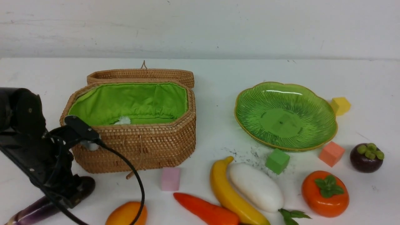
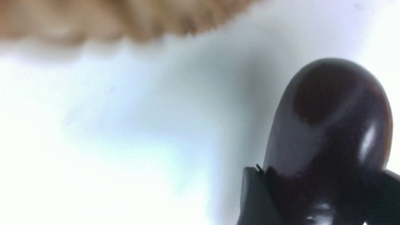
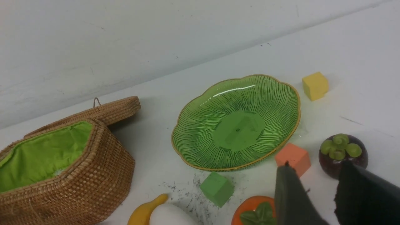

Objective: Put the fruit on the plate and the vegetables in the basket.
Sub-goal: Use the left arm to grab an eggplant and put it into the left basket, then grab the mango with your left arm and place it on the right plate, then take a daikon with your right arm and place it on the basket on the left.

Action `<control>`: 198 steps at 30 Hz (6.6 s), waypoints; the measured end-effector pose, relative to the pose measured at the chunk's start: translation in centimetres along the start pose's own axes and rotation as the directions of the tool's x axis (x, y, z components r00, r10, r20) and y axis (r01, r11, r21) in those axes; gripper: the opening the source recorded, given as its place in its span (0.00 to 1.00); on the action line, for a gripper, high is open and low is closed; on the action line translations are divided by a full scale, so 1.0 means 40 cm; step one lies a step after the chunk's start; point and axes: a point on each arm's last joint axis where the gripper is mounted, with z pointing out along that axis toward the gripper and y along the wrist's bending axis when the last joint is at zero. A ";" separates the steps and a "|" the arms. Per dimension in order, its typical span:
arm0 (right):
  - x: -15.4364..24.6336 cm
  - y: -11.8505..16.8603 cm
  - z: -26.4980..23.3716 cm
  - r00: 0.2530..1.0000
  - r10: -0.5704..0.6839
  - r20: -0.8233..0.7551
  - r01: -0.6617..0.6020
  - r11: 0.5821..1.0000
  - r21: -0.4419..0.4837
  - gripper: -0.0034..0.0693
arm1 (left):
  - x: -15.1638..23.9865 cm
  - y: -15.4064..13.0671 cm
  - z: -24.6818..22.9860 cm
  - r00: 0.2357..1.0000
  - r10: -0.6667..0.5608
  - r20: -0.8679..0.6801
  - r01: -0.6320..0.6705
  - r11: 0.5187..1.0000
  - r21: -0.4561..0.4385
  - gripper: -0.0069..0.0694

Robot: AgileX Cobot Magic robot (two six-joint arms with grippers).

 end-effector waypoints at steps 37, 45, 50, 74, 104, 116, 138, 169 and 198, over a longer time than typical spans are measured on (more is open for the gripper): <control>0.000 0.000 0.000 1.000 -0.001 0.001 0.001 1.000 0.000 0.38 | -0.333 0.078 -0.240 0.799 -0.007 0.601 0.071 0.994 -0.084 0.62; 0.001 -0.001 0.000 1.000 -0.001 -0.006 0.001 1.000 0.003 0.38 | -0.301 0.078 -0.197 0.864 -0.126 0.487 0.175 0.983 -0.056 0.77; 0.002 -0.002 0.000 1.000 -0.004 -0.009 0.004 1.000 0.007 0.38 | -0.256 0.065 -0.279 0.849 -0.230 0.476 0.285 0.957 -0.046 0.90; 0.009 0.004 0.000 0.999 -0.028 -0.042 0.027 0.999 -0.027 0.38 | 0.124 -0.224 -0.206 0.794 -0.607 0.031 0.564 0.754 0.337 0.87; 0.020 -0.003 -0.001 0.995 -0.037 -0.090 0.037 0.999 -0.001 0.38 | -0.060 -0.317 0.078 0.840 -0.534 -0.097 0.535 0.845 -0.008 0.87; 0.020 -0.003 -0.001 0.995 -0.037 -0.091 0.037 0.999 -0.001 0.38 | -0.081 -0.325 -0.009 0.935 -0.350 -0.061 0.354 0.930 0.096 0.83; 0.020 -0.003 -0.001 0.995 -0.037 -0.094 0.037 0.999 0.001 0.38 | -0.698 -0.282 -0.243 0.790 -0.330 0.516 0.101 0.901 0.422 0.83; 0.034 -0.008 -0.003 0.987 -0.050 -0.156 0.054 0.998 0.018 0.38 | -0.731 -0.349 -0.256 0.831 -0.225 0.509 0.105 0.961 0.254 0.86; -0.038 0.290 0.437 0.556 -0.544 -0.629 0.200 0.822 -0.534 0.92 | 0.350 -0.321 -0.590 0.638 -0.437 0.634 0.379 0.895 0.235 0.07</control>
